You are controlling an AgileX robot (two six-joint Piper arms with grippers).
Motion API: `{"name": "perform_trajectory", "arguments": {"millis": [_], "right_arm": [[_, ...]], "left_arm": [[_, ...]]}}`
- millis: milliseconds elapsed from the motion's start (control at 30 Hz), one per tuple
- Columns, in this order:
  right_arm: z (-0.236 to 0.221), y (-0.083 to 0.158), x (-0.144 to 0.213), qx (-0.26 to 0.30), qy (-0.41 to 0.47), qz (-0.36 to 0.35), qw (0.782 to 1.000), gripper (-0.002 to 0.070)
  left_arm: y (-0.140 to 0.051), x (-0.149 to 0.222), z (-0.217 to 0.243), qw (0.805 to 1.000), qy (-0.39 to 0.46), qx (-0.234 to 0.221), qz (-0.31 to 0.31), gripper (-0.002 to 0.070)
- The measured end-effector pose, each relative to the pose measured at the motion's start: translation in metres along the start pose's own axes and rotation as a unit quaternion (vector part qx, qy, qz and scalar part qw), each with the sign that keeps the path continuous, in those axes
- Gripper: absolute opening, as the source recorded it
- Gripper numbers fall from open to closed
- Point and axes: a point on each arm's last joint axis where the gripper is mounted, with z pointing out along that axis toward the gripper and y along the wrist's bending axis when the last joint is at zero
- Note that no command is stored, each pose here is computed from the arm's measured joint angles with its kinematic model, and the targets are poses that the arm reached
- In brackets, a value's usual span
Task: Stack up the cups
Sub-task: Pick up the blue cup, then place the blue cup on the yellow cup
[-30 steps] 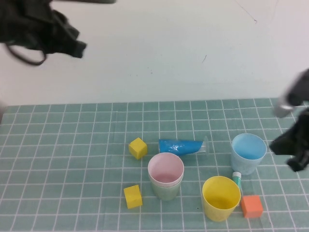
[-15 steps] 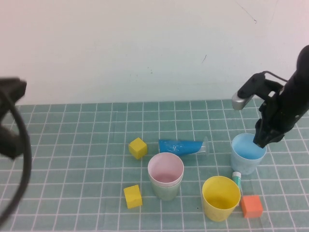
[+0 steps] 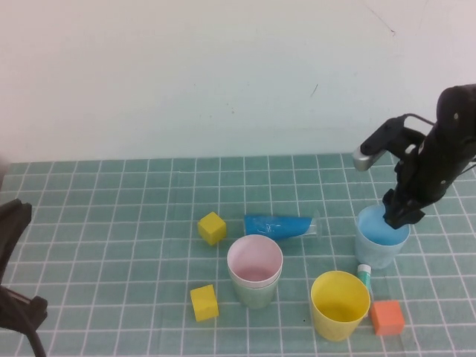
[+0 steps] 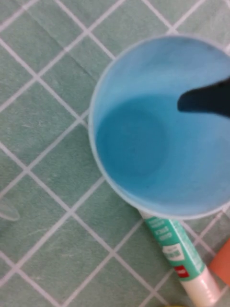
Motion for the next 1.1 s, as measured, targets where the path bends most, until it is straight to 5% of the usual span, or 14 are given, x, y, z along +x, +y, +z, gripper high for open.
{"name": "perform_trajectory", "arguments": {"millis": [433,733,1100], "right_arm": [[0.024,0.003,0.002,-0.034,0.033,0.01,0.999,0.0038],[-0.032,-0.001,-0.021,-0.059,0.042,-0.024,0.997,0.0016],[-0.102,0.085,-0.05,-0.074,0.014,-0.142,0.987,0.0016]], "left_arm": [[0.001,0.0,0.001,1.0,-0.02,-0.01,0.0,0.0001],[0.001,0.0,0.001,1.0,-0.019,-0.01,0.001,0.0],[0.001,0.0,0.001,1.0,-0.02,-0.01,0.001,0.0]]}}
